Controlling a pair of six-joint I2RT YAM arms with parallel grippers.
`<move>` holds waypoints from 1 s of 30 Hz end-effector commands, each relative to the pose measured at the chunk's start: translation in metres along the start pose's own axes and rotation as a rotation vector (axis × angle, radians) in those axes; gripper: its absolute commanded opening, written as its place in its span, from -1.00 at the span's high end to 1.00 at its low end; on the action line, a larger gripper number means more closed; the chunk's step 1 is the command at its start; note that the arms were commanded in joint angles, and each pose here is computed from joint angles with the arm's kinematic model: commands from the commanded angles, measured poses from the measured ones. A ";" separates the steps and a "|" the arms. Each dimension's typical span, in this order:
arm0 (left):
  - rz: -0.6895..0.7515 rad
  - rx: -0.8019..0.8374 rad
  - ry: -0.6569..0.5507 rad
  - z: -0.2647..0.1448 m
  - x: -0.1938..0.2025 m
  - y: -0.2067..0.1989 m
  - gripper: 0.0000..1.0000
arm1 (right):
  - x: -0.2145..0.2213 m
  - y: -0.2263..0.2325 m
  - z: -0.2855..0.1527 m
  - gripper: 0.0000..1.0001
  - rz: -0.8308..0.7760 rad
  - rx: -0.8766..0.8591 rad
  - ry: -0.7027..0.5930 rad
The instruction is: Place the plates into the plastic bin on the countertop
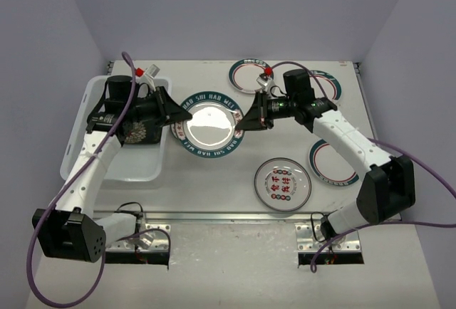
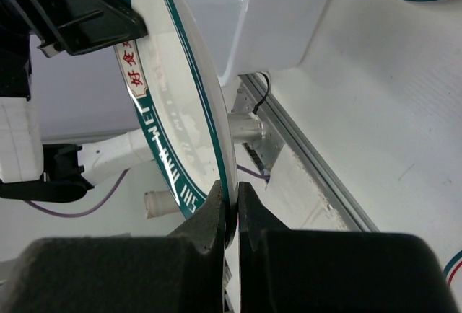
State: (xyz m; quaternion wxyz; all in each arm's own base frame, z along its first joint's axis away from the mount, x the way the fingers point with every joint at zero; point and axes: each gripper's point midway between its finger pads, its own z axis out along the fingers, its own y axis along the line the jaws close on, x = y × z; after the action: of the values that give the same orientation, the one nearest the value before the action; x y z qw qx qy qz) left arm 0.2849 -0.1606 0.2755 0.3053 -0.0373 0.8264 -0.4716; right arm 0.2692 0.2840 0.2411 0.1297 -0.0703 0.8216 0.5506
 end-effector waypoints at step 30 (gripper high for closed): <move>-0.708 -0.852 -0.896 -0.140 -0.104 0.256 0.87 | 0.010 -0.087 -0.033 -0.97 -0.004 0.275 -0.079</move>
State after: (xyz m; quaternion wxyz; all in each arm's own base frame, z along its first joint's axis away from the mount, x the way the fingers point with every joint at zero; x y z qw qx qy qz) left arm 0.3198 0.1144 0.1618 0.3504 -0.6183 0.6993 -0.0768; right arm 0.2753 0.2152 0.1691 0.1547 0.0046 0.8968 0.4145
